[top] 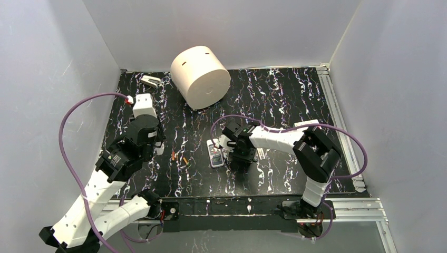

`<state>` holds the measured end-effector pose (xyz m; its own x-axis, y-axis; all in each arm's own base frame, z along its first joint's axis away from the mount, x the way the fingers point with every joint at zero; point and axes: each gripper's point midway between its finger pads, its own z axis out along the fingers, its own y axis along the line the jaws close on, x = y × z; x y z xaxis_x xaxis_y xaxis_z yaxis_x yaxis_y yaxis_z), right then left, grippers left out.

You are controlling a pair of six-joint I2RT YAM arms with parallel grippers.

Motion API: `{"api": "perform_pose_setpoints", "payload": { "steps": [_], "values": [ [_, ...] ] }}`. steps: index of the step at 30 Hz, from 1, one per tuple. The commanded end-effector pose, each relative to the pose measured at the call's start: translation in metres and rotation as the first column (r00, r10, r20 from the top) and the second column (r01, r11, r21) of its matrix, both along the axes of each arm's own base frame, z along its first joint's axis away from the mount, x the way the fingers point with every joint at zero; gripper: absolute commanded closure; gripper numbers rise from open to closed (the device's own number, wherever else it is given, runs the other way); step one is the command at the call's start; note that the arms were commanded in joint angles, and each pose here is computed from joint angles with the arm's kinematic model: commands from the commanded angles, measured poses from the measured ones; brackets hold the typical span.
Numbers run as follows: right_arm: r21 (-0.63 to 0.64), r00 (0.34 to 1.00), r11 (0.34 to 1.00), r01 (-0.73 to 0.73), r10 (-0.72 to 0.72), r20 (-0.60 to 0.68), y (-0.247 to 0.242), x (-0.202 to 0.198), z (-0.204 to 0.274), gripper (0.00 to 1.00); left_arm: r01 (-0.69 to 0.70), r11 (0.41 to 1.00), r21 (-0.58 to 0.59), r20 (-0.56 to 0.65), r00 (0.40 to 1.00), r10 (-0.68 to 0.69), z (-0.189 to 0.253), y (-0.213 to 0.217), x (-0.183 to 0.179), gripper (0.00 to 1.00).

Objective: Load the batteries into the remote control

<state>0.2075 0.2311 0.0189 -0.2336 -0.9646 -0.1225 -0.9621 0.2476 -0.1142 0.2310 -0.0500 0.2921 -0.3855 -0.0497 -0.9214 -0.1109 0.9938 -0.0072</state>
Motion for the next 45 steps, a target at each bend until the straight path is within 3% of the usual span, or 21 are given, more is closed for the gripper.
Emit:
{"api": "perform_pose_setpoints", "payload": {
  "steps": [1, 9, 13, 19, 23, 25, 29, 33, 36, 39, 42, 45],
  "values": [
    [-0.027, 1.000, 1.000, -0.005, 0.005, 0.006, -0.005, 0.002, -0.007, 0.60, -0.010, 1.000, -0.025, 0.031, 0.999, 0.010, 0.010, 0.002, 0.001, 1.00],
    [0.028, 0.995, 0.997, 0.077, -0.075, -0.068, -0.011, -0.008, -0.010, 0.63, 0.005, 0.999, -0.049, 0.012, 1.000, -0.005, 0.001, -0.003, 0.000, 1.00],
    [0.021, 0.993, 0.995, 0.098, -0.096, -0.071, -0.008, -0.006, -0.014, 0.77, 0.015, 0.997, -0.069, 0.003, 1.000, -0.015, -0.003, -0.007, 0.000, 1.00],
    [0.051, 0.985, 0.984, 0.168, -0.170, 0.035, -0.002, 0.015, -0.009, 0.93, 0.050, 0.994, -0.099, -0.024, 0.998, -0.052, -0.013, -0.019, 0.003, 1.00],
    [0.203, 0.950, 0.947, 0.250, -0.280, 0.137, 0.015, 0.037, 0.021, 0.96, 0.096, 0.985, -0.143, -0.066, 0.992, -0.107, -0.030, -0.039, 0.008, 1.00],
    [0.320, 0.903, 0.887, 0.333, -0.398, 0.164, 0.021, 0.051, 0.044, 0.96, 0.153, 0.971, -0.183, -0.080, 0.982, -0.170, -0.040, -0.058, 0.013, 1.00],
    [0.531, 0.769, 0.685, 0.498, -0.632, 0.094, 0.020, 0.069, 0.090, 0.96, 0.351, 0.884, -0.308, -0.067, 0.919, -0.389, -0.058, -0.115, 0.019, 1.00],
    [0.686, 0.603, 0.442, 0.578, -0.798, 0.006, 0.004, 0.076, 0.135, 0.97, 0.585, 0.701, -0.408, 0.034, 0.777, -0.628, -0.058, -0.177, 0.021, 1.00],
    [0.746, 0.516, 0.280, 0.604, -0.851, -0.097, -0.003, 0.070, 0.161, 0.97, 0.695, 0.546, -0.467, 0.106, 0.658, -0.746, -0.051, -0.213, 0.021, 1.00],
    [0.765, 0.473, 0.174, 0.620, -0.861, -0.187, -0.005, 0.061, 0.177, 0.98, 0.732, 0.431, -0.527, 0.143, 0.576, -0.805, -0.048, -0.238, 0.023, 1.00],
    [0.766, 0.478, 0.111, 0.634, -0.835, -0.274, 0.001, 0.050, 0.191, 0.99, 0.748, 0.336, -0.572, 0.189, 0.519, -0.833, -0.042, -0.259, 0.030, 1.00],
    [0.779, 0.496, 0.058, 0.624, -0.800, -0.338, 0.007, 0.043, 0.204, 0.99, 0.737, 0.272, -0.618, 0.237, 0.505, -0.830, -0.038, -0.271, 0.037, 1.00]
  ]
}}
